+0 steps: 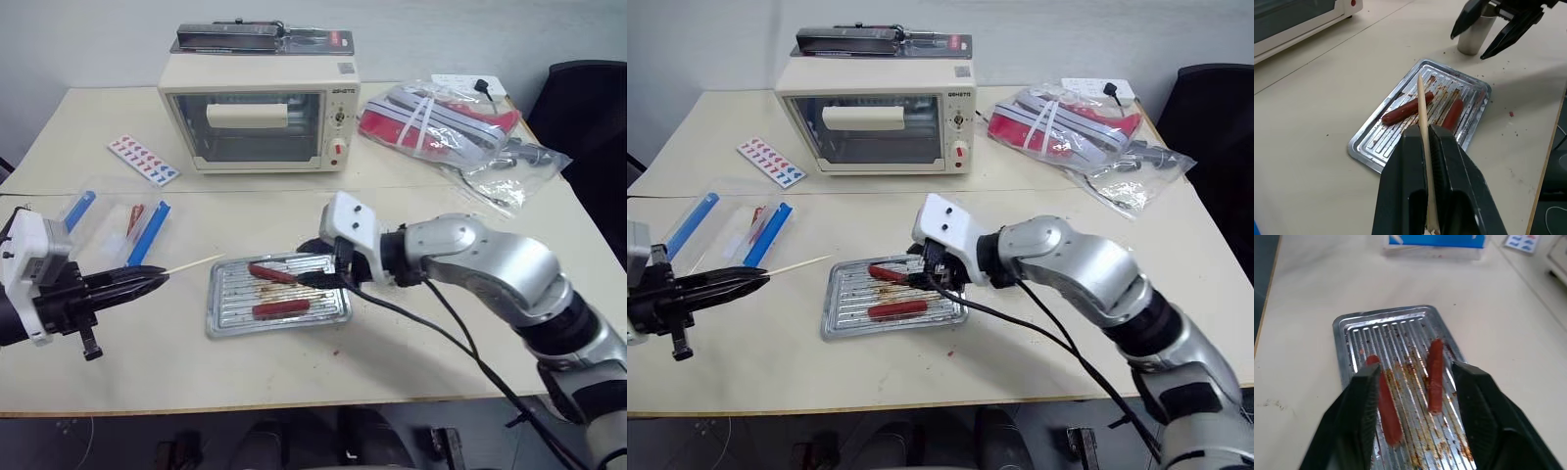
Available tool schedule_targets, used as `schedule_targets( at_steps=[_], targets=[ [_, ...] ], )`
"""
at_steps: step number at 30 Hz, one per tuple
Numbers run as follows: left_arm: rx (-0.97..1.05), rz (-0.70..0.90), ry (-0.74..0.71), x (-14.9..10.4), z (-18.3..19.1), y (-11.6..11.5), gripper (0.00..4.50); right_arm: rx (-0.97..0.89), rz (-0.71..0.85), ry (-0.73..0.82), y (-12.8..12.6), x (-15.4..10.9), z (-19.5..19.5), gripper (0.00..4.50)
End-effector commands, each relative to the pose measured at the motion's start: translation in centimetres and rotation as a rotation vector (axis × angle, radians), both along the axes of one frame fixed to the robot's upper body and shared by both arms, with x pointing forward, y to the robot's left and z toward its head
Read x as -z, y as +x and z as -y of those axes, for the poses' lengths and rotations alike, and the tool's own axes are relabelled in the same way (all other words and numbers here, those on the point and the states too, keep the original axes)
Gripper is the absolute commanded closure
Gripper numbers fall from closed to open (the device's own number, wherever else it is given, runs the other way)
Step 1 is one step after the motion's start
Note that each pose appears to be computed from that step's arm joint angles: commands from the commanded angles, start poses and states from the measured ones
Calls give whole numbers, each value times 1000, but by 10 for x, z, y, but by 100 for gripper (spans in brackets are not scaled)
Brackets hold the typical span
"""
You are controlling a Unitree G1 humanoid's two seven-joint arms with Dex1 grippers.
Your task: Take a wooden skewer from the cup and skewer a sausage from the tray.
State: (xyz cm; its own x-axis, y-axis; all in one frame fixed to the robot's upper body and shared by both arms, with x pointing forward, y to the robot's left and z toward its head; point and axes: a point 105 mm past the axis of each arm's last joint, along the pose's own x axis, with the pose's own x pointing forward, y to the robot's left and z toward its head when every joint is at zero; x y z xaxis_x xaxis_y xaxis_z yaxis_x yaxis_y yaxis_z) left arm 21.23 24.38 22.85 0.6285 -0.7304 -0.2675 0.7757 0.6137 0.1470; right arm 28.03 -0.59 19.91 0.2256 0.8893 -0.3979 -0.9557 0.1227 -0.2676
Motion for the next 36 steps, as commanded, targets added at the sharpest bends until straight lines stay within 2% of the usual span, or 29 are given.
schedule_targets(
  at_steps=[1, 5, 9, 18, 36],
  targets=[
    [5, 26, 39, -8, -1, -8, 450, -58, 2, -12, -6, 7, -10, 277],
    [9, 0, 56, -3, -3, -14, 450, -94, -6, -69, -6, 31, -15, 277],
    [14, -7, 65, -3, -4, -16, 450, -109, 9, -82, -4, 44, -26, 277],
    [21, 7, 69, -6, -2, -12, 450, -117, 44, -92, 0, 58, -41, 277],
    [34, 26, 55, -8, 2, -6, 450, -76, -5, -154, 12, 87, -36, 277]
  ],
)
